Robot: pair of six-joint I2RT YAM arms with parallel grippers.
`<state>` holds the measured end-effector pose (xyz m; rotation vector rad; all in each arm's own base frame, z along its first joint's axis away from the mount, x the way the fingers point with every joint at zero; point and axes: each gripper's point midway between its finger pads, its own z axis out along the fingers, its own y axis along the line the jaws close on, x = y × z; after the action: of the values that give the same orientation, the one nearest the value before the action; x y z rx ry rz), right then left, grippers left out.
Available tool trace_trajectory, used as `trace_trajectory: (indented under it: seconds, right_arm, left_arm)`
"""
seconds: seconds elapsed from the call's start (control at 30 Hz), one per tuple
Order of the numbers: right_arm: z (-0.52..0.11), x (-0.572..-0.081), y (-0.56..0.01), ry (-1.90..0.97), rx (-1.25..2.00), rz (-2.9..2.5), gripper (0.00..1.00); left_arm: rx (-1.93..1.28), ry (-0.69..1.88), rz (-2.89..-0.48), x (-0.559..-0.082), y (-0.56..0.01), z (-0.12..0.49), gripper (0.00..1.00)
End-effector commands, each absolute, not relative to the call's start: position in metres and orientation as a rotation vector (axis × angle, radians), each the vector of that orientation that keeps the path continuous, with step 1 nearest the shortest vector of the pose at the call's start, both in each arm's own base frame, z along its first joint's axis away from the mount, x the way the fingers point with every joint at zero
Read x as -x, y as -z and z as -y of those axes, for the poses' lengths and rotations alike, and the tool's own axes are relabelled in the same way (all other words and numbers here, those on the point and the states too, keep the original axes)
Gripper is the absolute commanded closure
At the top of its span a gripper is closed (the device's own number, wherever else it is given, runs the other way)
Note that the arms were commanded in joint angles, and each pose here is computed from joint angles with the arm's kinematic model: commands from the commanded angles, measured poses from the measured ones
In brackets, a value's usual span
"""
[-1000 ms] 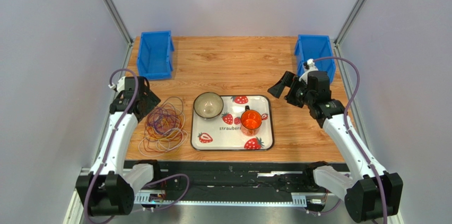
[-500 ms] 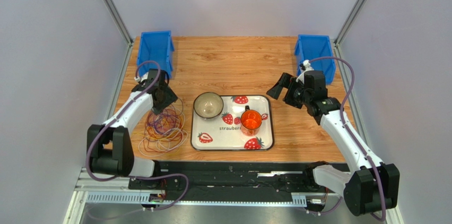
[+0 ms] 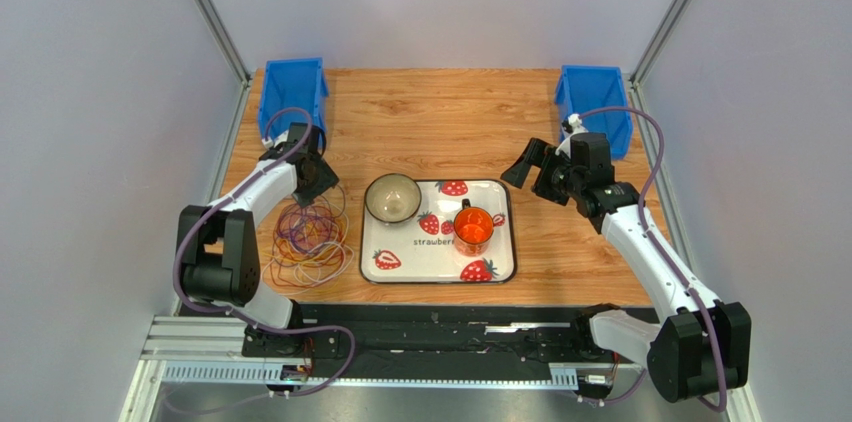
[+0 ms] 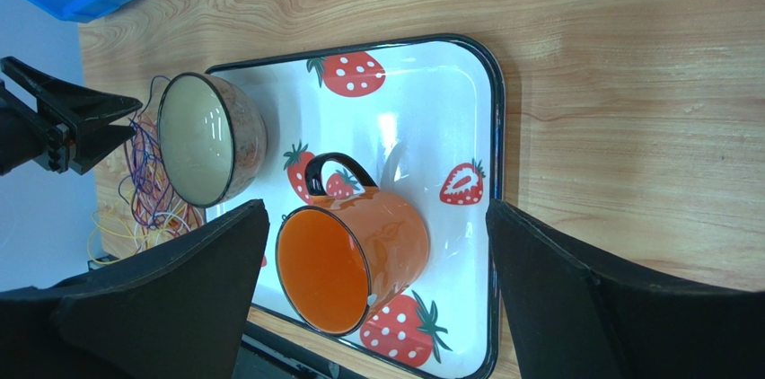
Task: Untangle the cables
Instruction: Pick up the cable from the cable.
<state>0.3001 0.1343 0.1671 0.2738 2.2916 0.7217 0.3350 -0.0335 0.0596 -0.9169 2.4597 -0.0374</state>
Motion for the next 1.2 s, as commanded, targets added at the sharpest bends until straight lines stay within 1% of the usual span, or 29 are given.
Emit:
trace_trajectory:
  seconds: [0.0, 0.03, 0.07, 0.13, 0.17, 0.2, 0.23, 0.3, 0.33, 0.5, 0.63, 0.93, 1.17]
  right_arm:
    - [-0.138, -0.304, -0.175, -0.729, -0.235, -2.261, 0.04]
    - [-0.138, -0.304, -0.174, -0.727, -0.236, -2.260, 0.04]
    - [-0.138, -0.305, -0.174, -0.726, -0.238, -2.260, 0.04]
    - [-0.138, -0.304, -0.173, -0.725, -0.236, -2.265, 0.04]
    - [-0.138, -0.304, -0.172, -0.723, -0.239, -2.265, 0.04]
    - [-0.138, -0.303, -0.172, -0.725, -0.239, -2.270, 0.04]
    - [-0.138, -0.304, -0.172, -0.723, -0.237, -2.266, 0.04]
    - [-0.138, -0.304, -0.173, -0.721, -0.237, -2.266, 0.04]
    - [-0.137, -0.303, -0.173, -0.720, -0.239, -2.267, 0.04]
    - [-0.137, -0.302, -0.178, -0.721, -0.237, -2.260, 0.04]
    - [-0.140, -0.300, -0.184, -0.736, -0.237, -2.248, 0.04]
    - [-0.154, -0.293, -0.207, -0.790, -0.207, -2.193, 0.04]
    - [-0.173, -0.281, -0.236, -0.848, -0.105, -2.136, 0.04]
  left_arm:
    - [0.924, 0.021, -2.431, -0.348, -0.066, 0.035, 0.35]
    - [0.922, 0.025, -2.429, -0.349, -0.066, 0.036, 0.38]
    - [0.915, 0.029, -2.428, -0.350, -0.066, 0.037, 0.43]
    - [0.909, 0.031, -2.427, -0.352, -0.065, 0.038, 0.47]
    - [0.907, 0.025, -2.433, -0.352, -0.063, 0.039, 0.56]
    - [0.904, 0.021, -2.436, -0.353, -0.062, 0.039, 0.58]
    - [0.899, 0.023, -2.437, -0.354, -0.061, 0.039, 0.69]
    - [0.898, 0.022, -2.446, -0.354, -0.059, 0.040, 0.86]
    - [0.898, 0.023, -2.448, -0.353, -0.059, 0.041, 1.00]
    - [0.886, 0.031, -2.431, -0.351, -0.074, 0.040, 1.00]
    - [0.854, 0.066, -2.393, -0.348, -0.110, 0.040, 1.00]
    - [0.764, 0.175, -2.178, -0.320, -0.243, 0.034, 1.00]
    - [0.731, 0.295, -2.075, -0.295, -0.311, 0.039, 1.00]
